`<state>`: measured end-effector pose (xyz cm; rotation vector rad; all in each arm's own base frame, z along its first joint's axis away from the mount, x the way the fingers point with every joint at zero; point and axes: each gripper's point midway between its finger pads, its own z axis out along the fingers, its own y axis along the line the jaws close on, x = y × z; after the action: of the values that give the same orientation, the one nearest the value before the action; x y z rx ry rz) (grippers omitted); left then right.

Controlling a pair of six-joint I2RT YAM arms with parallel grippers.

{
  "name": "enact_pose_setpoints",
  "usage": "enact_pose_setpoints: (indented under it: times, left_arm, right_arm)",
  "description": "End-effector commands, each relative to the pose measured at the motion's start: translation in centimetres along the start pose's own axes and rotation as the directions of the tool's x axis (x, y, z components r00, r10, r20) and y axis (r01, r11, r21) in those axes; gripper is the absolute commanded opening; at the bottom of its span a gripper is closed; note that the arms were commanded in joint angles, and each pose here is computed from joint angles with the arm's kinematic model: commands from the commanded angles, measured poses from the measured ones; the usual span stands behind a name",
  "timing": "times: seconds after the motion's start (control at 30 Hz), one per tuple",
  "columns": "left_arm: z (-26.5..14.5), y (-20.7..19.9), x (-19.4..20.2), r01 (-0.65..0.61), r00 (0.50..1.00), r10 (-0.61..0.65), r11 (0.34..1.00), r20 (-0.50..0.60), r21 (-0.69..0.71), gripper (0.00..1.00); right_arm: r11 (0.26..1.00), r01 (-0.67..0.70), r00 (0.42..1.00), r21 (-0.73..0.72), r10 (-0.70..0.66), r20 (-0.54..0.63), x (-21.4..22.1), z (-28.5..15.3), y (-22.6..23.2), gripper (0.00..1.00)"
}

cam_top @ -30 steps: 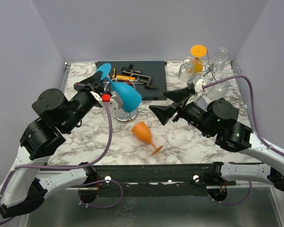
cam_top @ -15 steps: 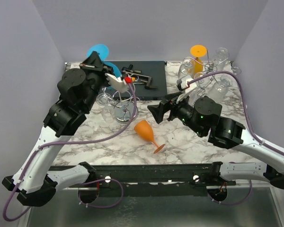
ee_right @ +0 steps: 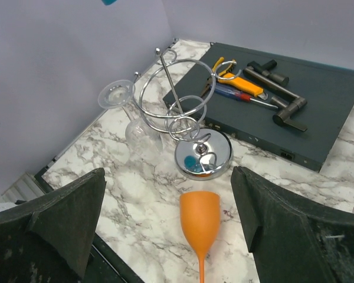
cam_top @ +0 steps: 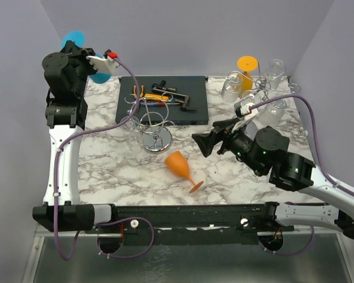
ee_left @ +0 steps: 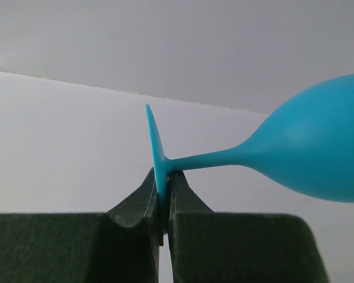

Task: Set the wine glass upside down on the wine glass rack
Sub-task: Turn the wine glass upside down at the wine rack.

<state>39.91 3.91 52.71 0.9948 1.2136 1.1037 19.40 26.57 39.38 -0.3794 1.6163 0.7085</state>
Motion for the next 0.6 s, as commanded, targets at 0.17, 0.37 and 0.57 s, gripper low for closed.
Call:
enact_pose_setpoints:
  times: [0.17,0.37,0.57]
  left_arm:
    - [3.4,-6.4,-1.3,-0.005,0.971,-0.021,0.994,0.238,0.106,0.00]
    - [4.7,-11.6,-1.0,-0.110,0.957,0.055,0.978,0.286,0.178,0.00]
    - [5.2,-14.6,-0.7,-0.177,0.944,0.110,0.964,0.311,0.198,0.00]
  right_arm:
    - [0.999,-0.036,0.999,0.027,0.037,-0.024,1.7,0.4,-0.3,0.94]
    - [0.998,-0.060,0.998,0.034,0.060,-0.007,1.8,0.1,-0.7,0.94]
    - [0.996,-0.077,0.997,0.038,0.076,0.012,1.6,-0.7,-1.2,0.94]
